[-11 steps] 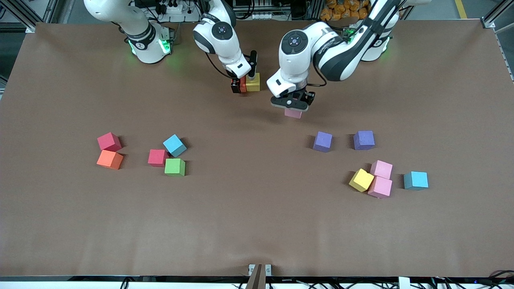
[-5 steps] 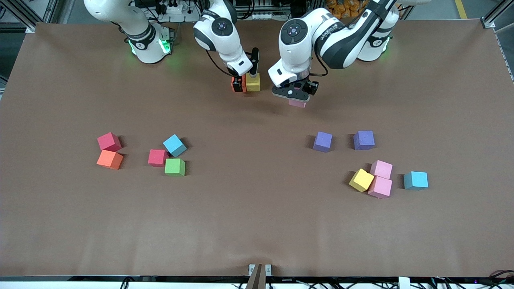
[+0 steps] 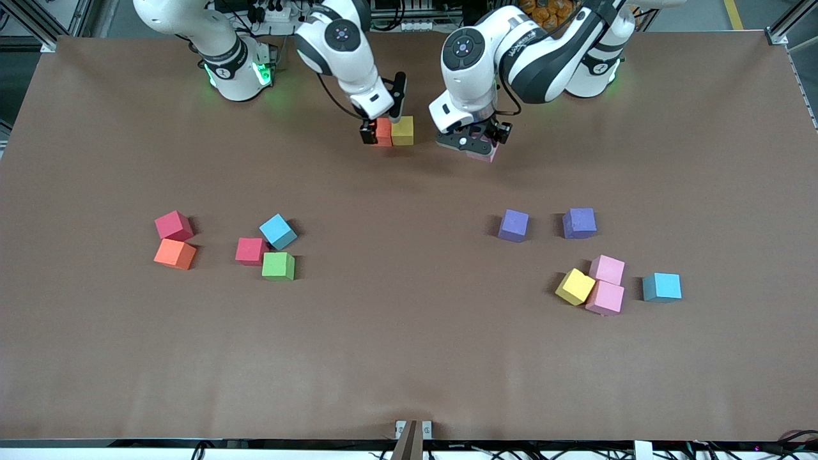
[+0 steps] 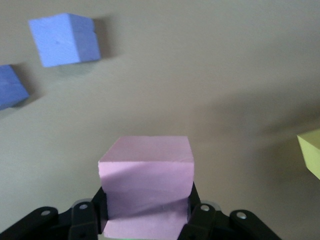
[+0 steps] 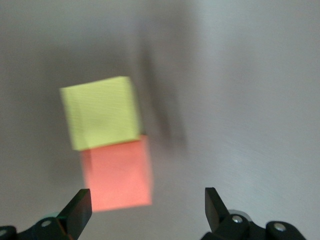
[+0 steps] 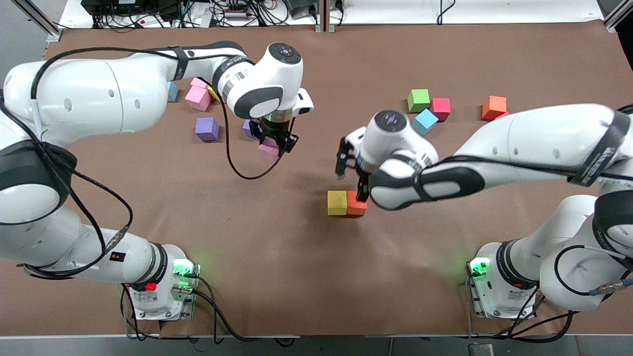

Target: Form number 2 with 11 blocks

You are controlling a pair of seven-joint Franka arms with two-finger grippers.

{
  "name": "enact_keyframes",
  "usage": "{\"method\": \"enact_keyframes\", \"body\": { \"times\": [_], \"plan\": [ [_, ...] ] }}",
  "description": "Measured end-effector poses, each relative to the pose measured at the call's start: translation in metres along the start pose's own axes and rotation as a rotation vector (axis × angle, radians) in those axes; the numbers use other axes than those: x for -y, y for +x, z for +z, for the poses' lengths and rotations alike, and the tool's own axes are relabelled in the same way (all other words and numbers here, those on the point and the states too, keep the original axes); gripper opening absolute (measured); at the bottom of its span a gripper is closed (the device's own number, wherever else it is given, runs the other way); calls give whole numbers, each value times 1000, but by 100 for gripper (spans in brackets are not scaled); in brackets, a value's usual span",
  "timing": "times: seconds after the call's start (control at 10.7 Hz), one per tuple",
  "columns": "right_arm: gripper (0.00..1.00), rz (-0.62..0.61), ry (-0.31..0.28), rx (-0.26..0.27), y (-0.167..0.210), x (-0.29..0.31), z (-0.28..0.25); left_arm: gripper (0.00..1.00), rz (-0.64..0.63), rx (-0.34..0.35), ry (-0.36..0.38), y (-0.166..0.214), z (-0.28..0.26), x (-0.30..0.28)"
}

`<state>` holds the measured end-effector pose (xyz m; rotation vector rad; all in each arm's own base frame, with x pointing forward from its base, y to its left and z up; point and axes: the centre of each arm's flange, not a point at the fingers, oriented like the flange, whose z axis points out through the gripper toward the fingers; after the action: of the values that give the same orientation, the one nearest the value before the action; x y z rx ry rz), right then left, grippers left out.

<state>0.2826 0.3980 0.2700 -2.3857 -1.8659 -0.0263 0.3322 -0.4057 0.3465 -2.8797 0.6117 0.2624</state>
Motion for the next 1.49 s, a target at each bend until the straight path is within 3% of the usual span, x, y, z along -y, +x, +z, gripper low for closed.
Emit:
{"method": "enact_keyframes", "body": {
  "times": [0.37, 0.75, 0.93, 1.12, 1.3, 1.49],
  "plan": [
    [100, 199, 24, 6, -58, -169, -73, 61, 131, -39, -30, -23, -1, -54],
    [100, 419, -17, 12, -143, -287, -84, 61, 534, -57, -55, -26, 9, -75],
    [100, 553, -6, -5, -187, -323, -79, 61, 775, -60, -61, -23, 14, -75],
    [100, 743, 25, -23, -229, -343, -69, 61, 889, -66, -60, -22, 18, -79],
    [100, 957, 31, -8, -240, -348, -57, 60, 955, -111, -52, -23, 26, -96],
    [100, 1095, 28, 1, -238, -350, -36, 60, 1034, -132, -41, -23, 49, -114]
  ]
}}
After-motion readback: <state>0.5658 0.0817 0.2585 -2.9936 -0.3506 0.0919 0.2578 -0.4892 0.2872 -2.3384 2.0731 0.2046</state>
